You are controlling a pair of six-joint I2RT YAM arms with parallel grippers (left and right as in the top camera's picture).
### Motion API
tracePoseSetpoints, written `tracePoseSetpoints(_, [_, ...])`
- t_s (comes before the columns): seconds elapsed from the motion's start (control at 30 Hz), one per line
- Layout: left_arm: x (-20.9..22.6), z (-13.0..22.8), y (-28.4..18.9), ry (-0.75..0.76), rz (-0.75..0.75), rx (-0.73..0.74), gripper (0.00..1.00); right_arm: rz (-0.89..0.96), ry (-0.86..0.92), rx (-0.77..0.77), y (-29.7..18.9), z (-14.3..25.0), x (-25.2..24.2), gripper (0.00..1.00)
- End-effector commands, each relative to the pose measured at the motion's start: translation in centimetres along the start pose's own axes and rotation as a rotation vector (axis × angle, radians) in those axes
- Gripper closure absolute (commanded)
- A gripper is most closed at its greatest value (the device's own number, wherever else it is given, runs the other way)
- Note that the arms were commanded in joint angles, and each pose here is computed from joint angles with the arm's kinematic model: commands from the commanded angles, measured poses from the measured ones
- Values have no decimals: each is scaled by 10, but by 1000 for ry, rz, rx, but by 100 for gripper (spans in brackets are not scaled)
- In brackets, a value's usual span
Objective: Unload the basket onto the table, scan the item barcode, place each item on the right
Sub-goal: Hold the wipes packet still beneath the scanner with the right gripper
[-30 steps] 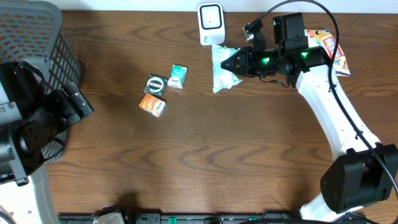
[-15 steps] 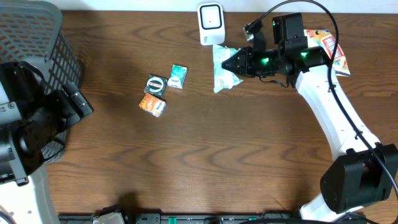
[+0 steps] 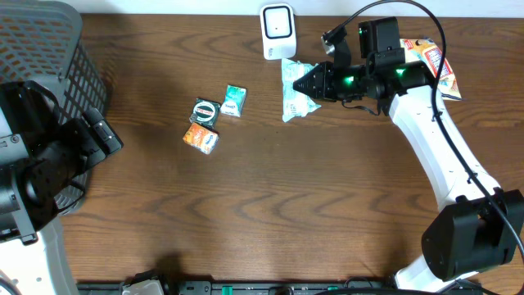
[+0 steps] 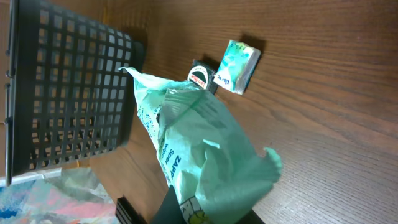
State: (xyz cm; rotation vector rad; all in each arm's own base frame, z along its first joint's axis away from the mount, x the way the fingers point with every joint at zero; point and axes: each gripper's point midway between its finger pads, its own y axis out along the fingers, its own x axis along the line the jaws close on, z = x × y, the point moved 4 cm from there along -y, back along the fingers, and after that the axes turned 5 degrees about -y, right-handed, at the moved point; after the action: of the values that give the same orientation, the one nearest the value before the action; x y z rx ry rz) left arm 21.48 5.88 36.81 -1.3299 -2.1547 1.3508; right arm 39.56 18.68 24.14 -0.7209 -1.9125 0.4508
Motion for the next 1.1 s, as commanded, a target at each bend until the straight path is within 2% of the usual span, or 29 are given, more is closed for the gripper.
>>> tracePoseSetpoints(0.0, [3, 1, 2, -6, -16, 6, 2, -14, -16, -15, -5, -4, 10, 99])
tracePoseSetpoints(1.07, [3, 1, 2, -6, -16, 6, 2, 75, -14, -18, 1, 0, 1, 99])
